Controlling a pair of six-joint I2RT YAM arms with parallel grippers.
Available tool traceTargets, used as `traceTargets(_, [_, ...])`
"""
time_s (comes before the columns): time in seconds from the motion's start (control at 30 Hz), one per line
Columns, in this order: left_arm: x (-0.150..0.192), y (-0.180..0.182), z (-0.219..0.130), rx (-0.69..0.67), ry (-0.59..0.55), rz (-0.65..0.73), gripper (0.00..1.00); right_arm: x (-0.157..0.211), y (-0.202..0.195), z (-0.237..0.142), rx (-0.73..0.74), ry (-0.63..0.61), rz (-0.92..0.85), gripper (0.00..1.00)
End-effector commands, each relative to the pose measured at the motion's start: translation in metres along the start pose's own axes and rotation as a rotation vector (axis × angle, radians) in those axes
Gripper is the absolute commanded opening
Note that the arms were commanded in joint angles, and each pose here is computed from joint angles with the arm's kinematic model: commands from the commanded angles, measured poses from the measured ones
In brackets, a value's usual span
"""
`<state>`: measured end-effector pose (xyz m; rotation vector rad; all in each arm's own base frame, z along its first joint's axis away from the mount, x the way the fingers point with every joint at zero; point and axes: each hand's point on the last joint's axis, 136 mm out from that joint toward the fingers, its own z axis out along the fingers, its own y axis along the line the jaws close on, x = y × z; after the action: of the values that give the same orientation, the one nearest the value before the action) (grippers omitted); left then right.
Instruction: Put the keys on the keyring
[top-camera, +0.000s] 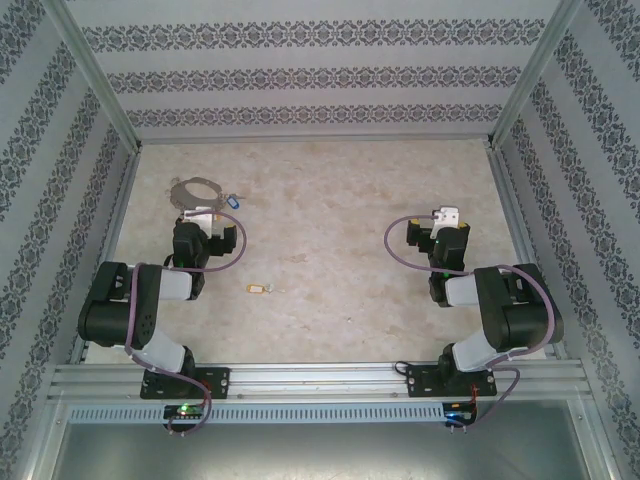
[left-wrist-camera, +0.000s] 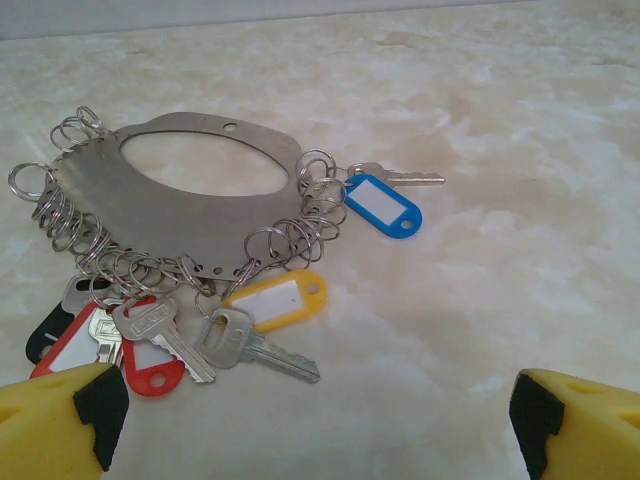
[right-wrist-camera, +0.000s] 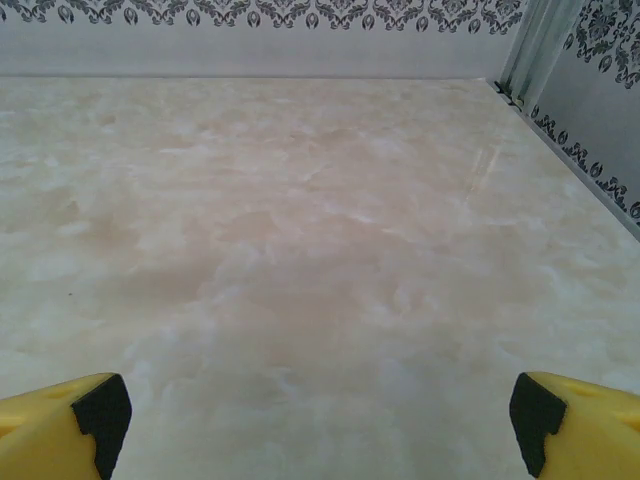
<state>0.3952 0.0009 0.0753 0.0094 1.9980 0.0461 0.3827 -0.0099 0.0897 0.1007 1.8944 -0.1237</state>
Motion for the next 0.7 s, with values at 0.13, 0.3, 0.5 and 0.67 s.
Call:
traceTargets(0.13, [-0.0082, 0.0048, 0.0016, -0.004, -0.016, -0.024, 0.99, -0.0140, -0.0039, 0.0026, 0.017, -0.040, 0.030, 0.98])
traceTargets(0.3, [-0.0076, 0.0048, 0.0019, -0.004, -0.014, -0.024, 0.99, -0.0127, -0.0047, 0.0034, -0.006, -0.032, 0.048, 0.98])
traceTargets(0.5, [-0.0080, 0.0044, 0.0018, -0.002, -0.016, -0.024, 0.99, -0.0142, -0.0034, 0.0033, -0.016, -0.038, 0.048, 0.98])
traceTargets(0.67, [-0.0090, 0.0061, 0.0018, -0.009, -0.018, -0.029, 0.99, -0.0174, -0.0025, 0.0036, -0.049, -0.047, 0.065, 0.98])
